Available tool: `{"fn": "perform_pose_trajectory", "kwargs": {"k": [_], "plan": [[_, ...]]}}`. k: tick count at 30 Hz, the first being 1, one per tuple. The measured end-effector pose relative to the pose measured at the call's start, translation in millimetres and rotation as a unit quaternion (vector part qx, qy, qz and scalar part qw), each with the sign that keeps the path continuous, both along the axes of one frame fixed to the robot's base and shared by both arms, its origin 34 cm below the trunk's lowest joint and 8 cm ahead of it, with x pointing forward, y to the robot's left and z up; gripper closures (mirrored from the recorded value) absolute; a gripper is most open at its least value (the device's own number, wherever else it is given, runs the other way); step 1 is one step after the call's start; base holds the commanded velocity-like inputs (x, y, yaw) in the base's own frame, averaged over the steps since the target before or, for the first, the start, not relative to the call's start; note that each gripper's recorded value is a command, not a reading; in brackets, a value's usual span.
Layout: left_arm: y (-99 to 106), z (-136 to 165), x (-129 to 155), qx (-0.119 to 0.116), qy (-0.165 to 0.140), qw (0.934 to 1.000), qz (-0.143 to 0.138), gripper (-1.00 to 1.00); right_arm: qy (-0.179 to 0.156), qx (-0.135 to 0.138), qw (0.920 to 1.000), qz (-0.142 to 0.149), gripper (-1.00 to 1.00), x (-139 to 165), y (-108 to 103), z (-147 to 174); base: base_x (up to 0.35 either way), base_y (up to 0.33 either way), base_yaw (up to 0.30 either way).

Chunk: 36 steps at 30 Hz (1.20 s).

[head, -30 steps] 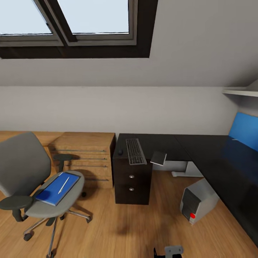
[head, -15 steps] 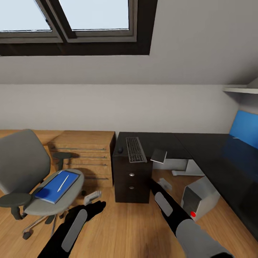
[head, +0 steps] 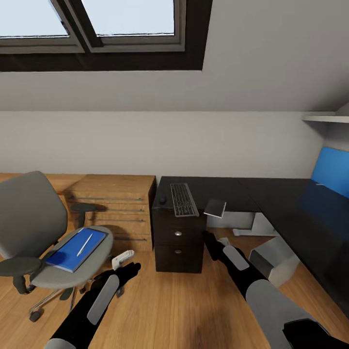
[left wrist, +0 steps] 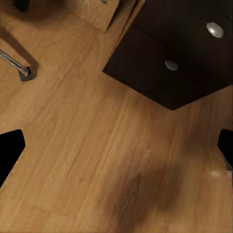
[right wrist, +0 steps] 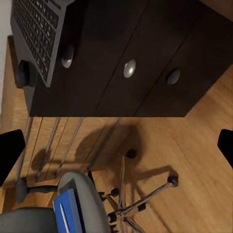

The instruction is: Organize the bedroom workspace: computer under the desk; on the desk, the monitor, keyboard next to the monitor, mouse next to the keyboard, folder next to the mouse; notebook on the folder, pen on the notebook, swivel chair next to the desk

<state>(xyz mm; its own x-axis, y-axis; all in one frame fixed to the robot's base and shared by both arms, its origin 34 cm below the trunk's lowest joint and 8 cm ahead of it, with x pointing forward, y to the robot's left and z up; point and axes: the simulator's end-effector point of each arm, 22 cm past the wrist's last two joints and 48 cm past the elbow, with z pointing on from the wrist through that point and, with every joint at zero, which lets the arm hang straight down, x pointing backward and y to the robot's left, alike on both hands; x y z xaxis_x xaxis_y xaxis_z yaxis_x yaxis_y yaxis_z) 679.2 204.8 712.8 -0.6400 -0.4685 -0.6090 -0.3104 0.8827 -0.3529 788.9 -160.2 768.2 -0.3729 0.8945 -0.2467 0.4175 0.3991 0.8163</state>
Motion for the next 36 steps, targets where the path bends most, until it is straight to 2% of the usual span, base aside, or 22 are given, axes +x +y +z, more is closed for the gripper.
{"fn": "perform_pose_trajectory", "kwargs": {"k": [3,6,8,11,13,17,26,31,34,36], "plan": [[3.3,30.1,10.9,0.019,-0.044,0.9989,0.0,-1.0,-0.01,0.008,0.9999,0.001,-1.0,2.3,2.2,0.8,0.0,0.0,0.0],[7.8,34.6,5.7,0.032,-0.055,0.998,0.007,-1.0,-0.039,0.021,0.999,0.007,-1.0,7.9,8.4,9.6,0.0,0.0,0.0],[9.0,48.5,1.6,0.035,-0.076,0.9965,0.012,-1.0,-0.094,0.044,0.9944,0.02,-1.0,15.9,17.5,30.7,0.0,0.0,0.0],[5.3,61.1,-11.5,0.029,-0.1,0.9945,0.011,-1.0,-0.154,0.067,0.9852,0.036,-1.0,20.0,27.4,51.7,0.0,0.0,0.0],[1.4,63.6,-24.2,0.024,-0.11,0.9936,0.009,-1.0,-0.176,0.076,0.9805,0.043,-1.0,20.2,32.3,57.9,0.0,0.0,0.0],[-12.2,52.4,-37.6,0.024,-0.108,0.9939,-0.007,-1.0,-0.189,0.082,0.9774,0.046,-1.0,19.6,34.1,56.5,0.0,0.0,0.0],[-15.9,31.2,-42.6,0.024,-0.103,0.9943,-0.011,-1.0,-0.19,0.085,0.9774,0.038,-1.0,19.1,26.0,39.9,0.0,0.0,0.0],[-15.3,20.7,-44.2,0.026,-0.102,0.9944,-0.01,-1.0,-0.189,0.082,0.9783,0.019,-1.0,20.2,18.2,28.8,0.0,0.0,0.0],[-11.5,12.8,-46.3,0.032,-0.096,0.9948,-0.002,-1.0,-0.201,0.067,0.9773,-0.01,-1.0,23.3,7.2,25.7,0.0,0.0,0.0],[-9.9,7.8,-47.8,0.036,-0.093,0.995,0.002,-1.0,-0.203,0.064,0.9769,-0.02,-1.0,23.4,8.9,22.6,0.0,0.0,0.0]]}}
